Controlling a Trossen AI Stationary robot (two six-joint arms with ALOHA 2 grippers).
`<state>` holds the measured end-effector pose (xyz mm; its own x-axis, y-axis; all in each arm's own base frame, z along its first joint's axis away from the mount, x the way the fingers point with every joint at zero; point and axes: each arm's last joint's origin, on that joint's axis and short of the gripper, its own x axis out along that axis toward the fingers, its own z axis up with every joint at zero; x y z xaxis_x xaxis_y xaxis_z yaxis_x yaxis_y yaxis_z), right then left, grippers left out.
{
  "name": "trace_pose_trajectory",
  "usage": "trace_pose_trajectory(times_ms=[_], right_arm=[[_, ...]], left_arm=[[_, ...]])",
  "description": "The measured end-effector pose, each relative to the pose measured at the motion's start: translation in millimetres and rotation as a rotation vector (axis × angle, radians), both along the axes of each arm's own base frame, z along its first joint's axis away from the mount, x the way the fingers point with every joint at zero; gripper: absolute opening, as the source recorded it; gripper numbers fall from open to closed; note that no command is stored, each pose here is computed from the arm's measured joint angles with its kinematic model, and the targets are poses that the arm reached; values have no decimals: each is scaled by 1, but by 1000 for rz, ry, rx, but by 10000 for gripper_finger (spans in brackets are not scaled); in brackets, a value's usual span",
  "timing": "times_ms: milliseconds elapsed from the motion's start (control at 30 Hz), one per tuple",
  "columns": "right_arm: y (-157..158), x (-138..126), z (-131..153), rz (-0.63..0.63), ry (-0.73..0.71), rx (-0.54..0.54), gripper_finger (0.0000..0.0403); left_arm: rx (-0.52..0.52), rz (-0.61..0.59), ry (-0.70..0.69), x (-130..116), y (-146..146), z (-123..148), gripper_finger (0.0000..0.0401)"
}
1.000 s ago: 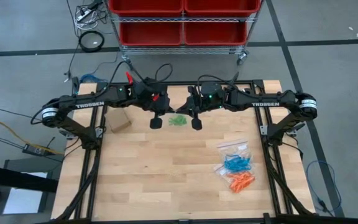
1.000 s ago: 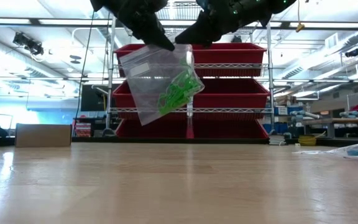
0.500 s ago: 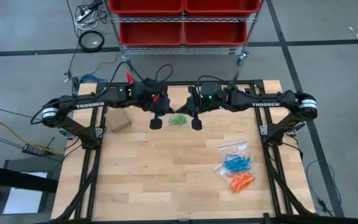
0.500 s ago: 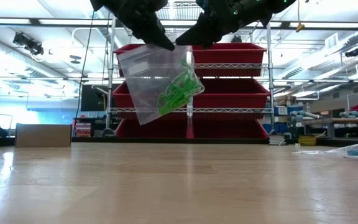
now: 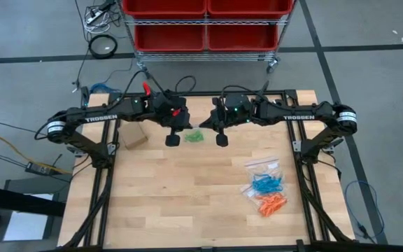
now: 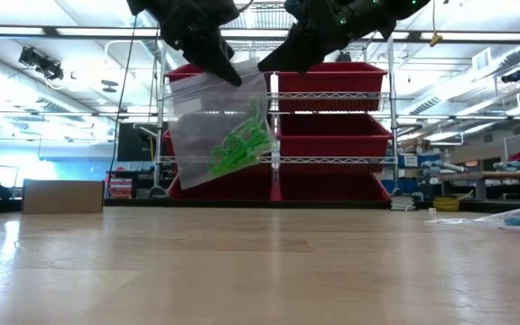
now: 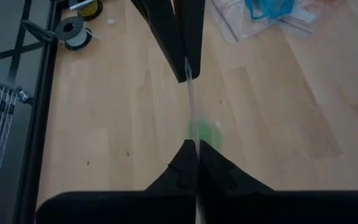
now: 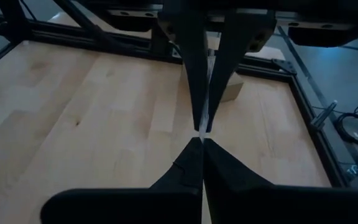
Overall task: Sort rubber bands
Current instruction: Close the transparent zip bag
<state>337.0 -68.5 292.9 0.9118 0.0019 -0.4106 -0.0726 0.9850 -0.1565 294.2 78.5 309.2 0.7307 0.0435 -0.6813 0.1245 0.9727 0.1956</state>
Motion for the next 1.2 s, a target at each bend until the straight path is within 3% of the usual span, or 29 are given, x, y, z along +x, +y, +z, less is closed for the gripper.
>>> trace_pose_trajectory(times_ms=[267,733,1200], right_arm=[[-1,0,1,51,-13,62,4],[0,1,4,63,-48,57,60],[-2,1,4,22,-43,39,59]], left_arm=[[11,0,-42,3,1,3,3],[10,10,-50,2,5,4,1],[-15,-25,-111,5,3,9,1]])
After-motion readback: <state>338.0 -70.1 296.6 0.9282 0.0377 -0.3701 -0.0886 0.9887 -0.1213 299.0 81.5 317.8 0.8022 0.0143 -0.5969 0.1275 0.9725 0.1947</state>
